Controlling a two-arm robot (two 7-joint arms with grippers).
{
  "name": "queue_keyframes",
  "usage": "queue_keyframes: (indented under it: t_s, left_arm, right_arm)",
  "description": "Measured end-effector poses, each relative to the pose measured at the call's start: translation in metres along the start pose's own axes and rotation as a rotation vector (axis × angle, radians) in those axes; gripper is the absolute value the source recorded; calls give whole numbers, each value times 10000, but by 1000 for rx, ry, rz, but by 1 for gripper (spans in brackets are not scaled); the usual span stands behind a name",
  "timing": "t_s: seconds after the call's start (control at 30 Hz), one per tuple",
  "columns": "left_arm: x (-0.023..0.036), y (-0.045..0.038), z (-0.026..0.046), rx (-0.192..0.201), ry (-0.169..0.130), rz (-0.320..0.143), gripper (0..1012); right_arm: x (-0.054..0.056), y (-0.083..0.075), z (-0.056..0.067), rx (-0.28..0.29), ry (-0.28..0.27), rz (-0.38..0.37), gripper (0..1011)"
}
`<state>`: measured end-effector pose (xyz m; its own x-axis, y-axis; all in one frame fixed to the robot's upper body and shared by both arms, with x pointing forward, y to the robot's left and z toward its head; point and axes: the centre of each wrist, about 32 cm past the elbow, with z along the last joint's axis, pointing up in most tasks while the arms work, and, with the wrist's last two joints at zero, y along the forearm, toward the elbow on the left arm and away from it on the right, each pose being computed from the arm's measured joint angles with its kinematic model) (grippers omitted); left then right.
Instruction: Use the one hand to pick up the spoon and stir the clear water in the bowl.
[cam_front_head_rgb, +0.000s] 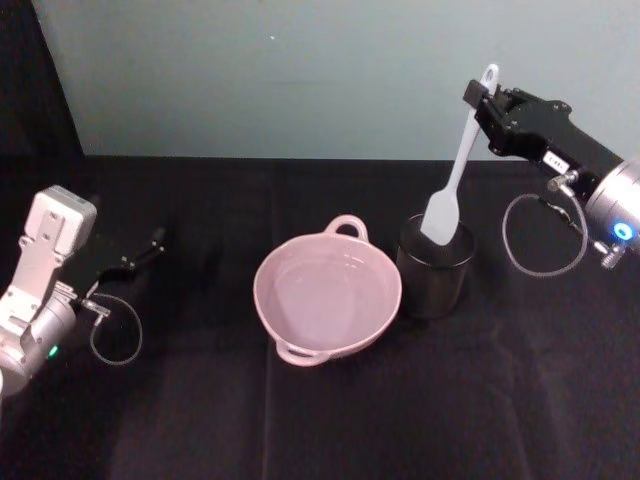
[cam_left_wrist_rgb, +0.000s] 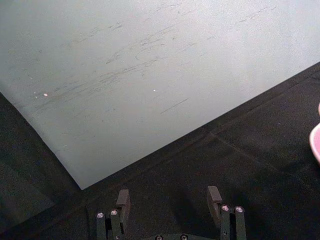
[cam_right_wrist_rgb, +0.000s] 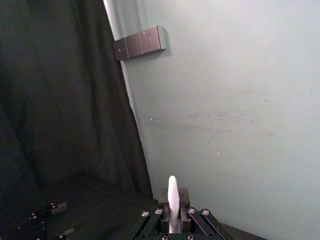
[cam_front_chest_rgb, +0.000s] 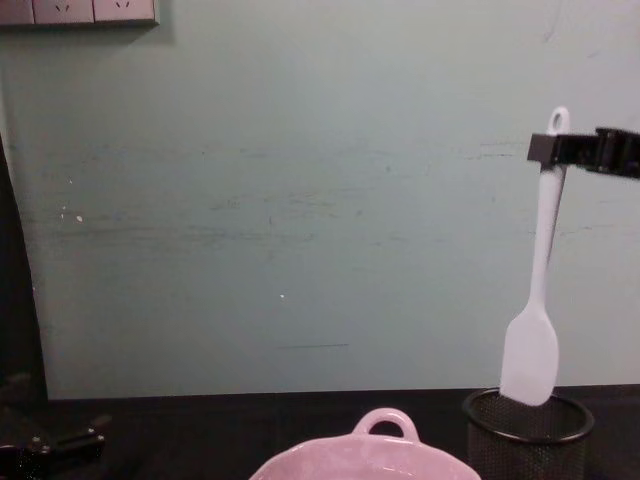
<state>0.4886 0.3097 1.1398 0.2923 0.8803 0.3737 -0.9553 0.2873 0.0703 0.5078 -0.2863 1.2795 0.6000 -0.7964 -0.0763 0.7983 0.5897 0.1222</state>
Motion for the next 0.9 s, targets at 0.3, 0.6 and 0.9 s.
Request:
queue_keyframes:
  t_s: [0.3,0.6,0.9]
  left_arm:
    - [0,0,0,0,0,0,1011]
    - [0,0,0,0,0,0,1011]
    - [0,0,0,0,0,0,1011]
  right_arm:
    - [-24,1,110,-23,-37,-4,126]
    - [-19,0,105,-21,-35,-5,126]
    - [-18,0,97,-19,-31,-5,126]
